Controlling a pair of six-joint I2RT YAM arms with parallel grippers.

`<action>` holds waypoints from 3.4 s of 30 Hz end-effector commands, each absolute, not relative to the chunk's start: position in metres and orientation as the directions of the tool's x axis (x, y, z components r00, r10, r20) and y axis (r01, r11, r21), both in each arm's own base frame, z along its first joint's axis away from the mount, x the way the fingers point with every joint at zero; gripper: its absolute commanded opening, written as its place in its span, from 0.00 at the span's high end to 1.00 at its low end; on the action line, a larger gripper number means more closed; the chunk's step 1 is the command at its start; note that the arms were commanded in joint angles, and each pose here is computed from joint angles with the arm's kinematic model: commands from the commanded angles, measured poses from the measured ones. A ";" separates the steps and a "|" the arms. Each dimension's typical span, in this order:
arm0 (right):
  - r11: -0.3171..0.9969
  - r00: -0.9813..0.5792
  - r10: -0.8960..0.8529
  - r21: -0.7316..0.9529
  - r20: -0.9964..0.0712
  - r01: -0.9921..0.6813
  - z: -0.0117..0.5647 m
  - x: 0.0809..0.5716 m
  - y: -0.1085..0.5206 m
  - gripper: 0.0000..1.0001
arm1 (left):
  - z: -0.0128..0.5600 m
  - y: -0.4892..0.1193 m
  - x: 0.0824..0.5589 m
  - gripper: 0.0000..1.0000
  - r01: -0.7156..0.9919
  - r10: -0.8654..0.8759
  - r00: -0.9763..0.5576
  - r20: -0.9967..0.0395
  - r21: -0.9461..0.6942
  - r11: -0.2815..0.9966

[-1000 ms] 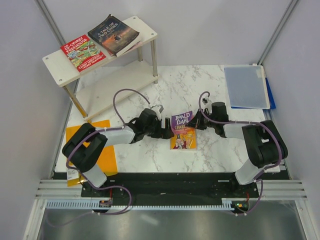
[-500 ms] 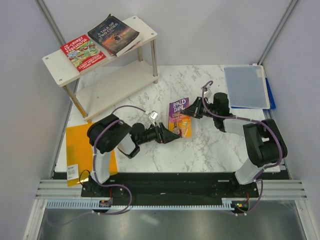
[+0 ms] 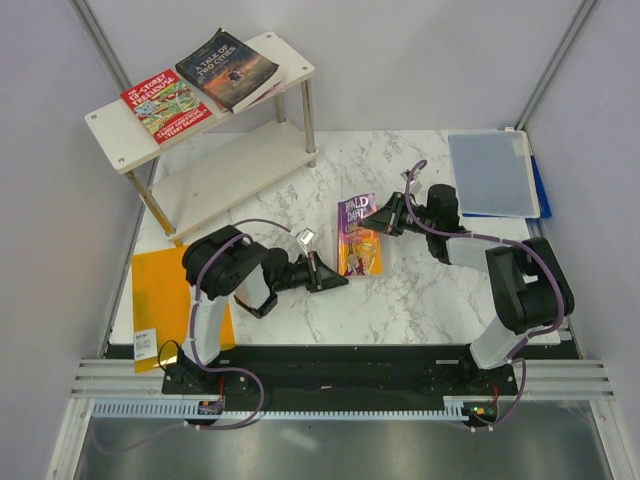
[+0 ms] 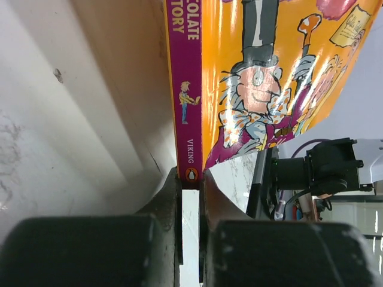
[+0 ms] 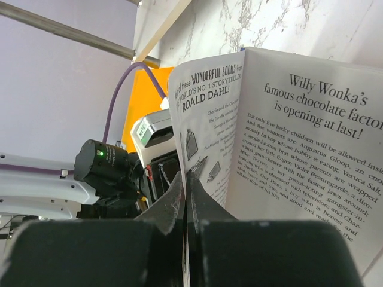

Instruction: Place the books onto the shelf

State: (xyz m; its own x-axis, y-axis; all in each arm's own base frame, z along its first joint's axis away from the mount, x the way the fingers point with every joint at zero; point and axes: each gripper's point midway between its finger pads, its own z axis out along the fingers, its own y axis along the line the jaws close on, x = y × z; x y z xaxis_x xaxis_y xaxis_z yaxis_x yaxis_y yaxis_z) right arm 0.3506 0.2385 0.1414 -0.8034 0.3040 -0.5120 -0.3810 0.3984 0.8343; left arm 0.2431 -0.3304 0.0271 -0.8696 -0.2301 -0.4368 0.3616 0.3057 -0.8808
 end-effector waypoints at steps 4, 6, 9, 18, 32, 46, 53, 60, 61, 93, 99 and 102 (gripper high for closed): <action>0.355 -0.756 0.307 0.807 -0.577 -0.472 0.162 0.354 0.240 0.99 | 0.050 -0.332 0.248 0.94 0.478 -0.205 -0.809 -0.551 -0.820 0.314; 0.354 -0.758 0.307 0.808 -0.576 -0.471 0.163 0.354 0.240 1.00 | 0.050 -0.329 0.250 0.74 0.483 -0.208 -0.800 -0.563 -0.809 0.334; 0.348 -0.753 0.308 0.806 -0.581 -0.479 0.168 0.353 0.240 1.00 | 0.045 -0.325 0.251 0.50 0.474 -0.198 -0.798 -0.569 -0.797 0.375; 0.336 -0.738 0.301 0.791 -0.604 -0.511 0.189 0.350 0.241 1.00 | 0.053 -0.318 0.258 0.39 0.487 -0.242 -0.756 -0.608 -0.770 0.411; 0.321 -0.760 0.292 0.808 -0.580 -0.493 0.181 0.336 0.240 0.99 | 0.099 -0.314 0.271 0.33 0.560 -0.324 -0.661 -0.677 -0.732 0.388; 0.264 -0.768 0.316 0.829 -0.557 -0.492 0.188 0.334 0.243 0.99 | 0.110 -0.334 0.278 0.46 0.591 -0.291 -0.684 -0.669 -0.742 0.317; 0.207 -0.771 0.334 0.840 -0.543 -0.502 0.199 0.336 0.247 0.99 | 0.103 -0.341 0.277 0.37 0.584 -0.258 -0.711 -0.655 -0.753 0.302; 0.187 -0.760 0.341 0.832 -0.553 -0.522 0.212 0.338 0.248 0.99 | 0.086 -0.345 0.276 0.28 0.553 -0.244 -0.747 -0.619 -0.781 0.289; 0.184 -0.761 0.341 0.833 -0.552 -0.522 0.214 0.338 0.248 0.99 | 0.087 -0.345 0.276 0.28 0.559 -0.251 -0.741 -0.622 -0.780 0.280; 0.502 -0.800 0.281 0.792 -0.530 -0.349 0.110 0.351 0.225 0.27 | 0.139 -0.305 0.287 0.98 0.577 -0.264 -0.610 -0.747 -0.647 0.499; 0.505 -0.796 0.287 0.791 -0.533 -0.347 0.109 0.352 0.222 0.24 | 0.194 -0.286 0.294 0.98 0.601 -0.271 -0.542 -0.796 -0.592 0.537; 0.512 -0.795 0.282 0.785 -0.538 -0.349 0.105 0.351 0.221 0.23 | 0.233 -0.278 0.296 0.98 0.629 -0.251 -0.485 -0.838 -0.533 0.566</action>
